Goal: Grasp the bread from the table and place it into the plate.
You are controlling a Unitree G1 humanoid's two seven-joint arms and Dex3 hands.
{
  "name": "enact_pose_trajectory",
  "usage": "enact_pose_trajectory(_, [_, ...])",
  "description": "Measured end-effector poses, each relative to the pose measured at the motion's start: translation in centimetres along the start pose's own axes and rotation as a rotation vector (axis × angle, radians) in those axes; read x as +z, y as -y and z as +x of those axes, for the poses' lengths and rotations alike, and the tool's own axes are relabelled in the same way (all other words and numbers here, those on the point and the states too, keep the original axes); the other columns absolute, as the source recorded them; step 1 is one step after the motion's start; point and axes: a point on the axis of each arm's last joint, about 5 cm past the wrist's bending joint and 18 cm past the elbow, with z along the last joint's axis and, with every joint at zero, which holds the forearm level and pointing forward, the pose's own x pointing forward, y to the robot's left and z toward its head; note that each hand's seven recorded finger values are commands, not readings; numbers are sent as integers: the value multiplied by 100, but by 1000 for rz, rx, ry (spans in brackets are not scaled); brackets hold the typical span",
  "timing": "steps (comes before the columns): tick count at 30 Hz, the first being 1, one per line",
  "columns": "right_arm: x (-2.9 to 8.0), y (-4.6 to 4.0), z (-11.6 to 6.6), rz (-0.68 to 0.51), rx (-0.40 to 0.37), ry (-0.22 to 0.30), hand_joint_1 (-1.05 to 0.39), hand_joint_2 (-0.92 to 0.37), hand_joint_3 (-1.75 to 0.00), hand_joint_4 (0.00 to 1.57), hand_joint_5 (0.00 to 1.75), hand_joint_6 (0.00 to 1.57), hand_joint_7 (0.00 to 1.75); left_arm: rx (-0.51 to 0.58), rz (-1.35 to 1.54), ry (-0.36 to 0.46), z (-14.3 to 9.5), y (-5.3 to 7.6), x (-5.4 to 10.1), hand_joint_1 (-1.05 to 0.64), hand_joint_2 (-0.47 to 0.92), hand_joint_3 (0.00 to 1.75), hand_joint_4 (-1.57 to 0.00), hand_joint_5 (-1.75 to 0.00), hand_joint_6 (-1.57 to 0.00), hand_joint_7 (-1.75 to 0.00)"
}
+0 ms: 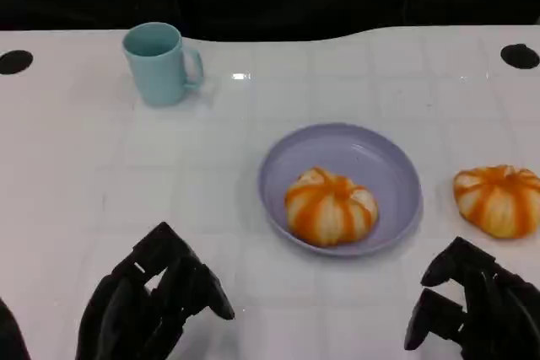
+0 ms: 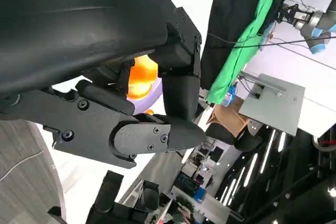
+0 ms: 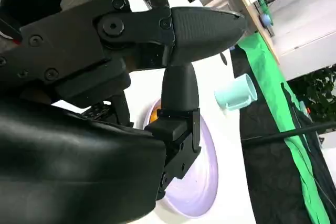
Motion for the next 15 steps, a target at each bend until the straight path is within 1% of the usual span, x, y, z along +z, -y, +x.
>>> enact_pose_trajectory(7, [-9, -1, 4, 5, -4, 6, -52, -92, -46, 61, 175, 42, 165, 1, 30, -3, 0, -4, 2, -58, 92, 41, -72, -175, -47, -175])
enact_pose_trajectory(11, [-15, 9, 16, 7, -9, 18, -53, -92, -45, 60, 175, 41, 164, 2, 41, 5, 13, -9, -3, -57, 92, 41, -72, -175, -48, -175])
enact_pose_trajectory(15, [-12, 13, 30, 7, -9, 24, -52, -92, -42, 62, 175, 45, 162, -6, 37, 0, 25, -21, -22, -57, 92, 42, -73, -175, -47, -175])
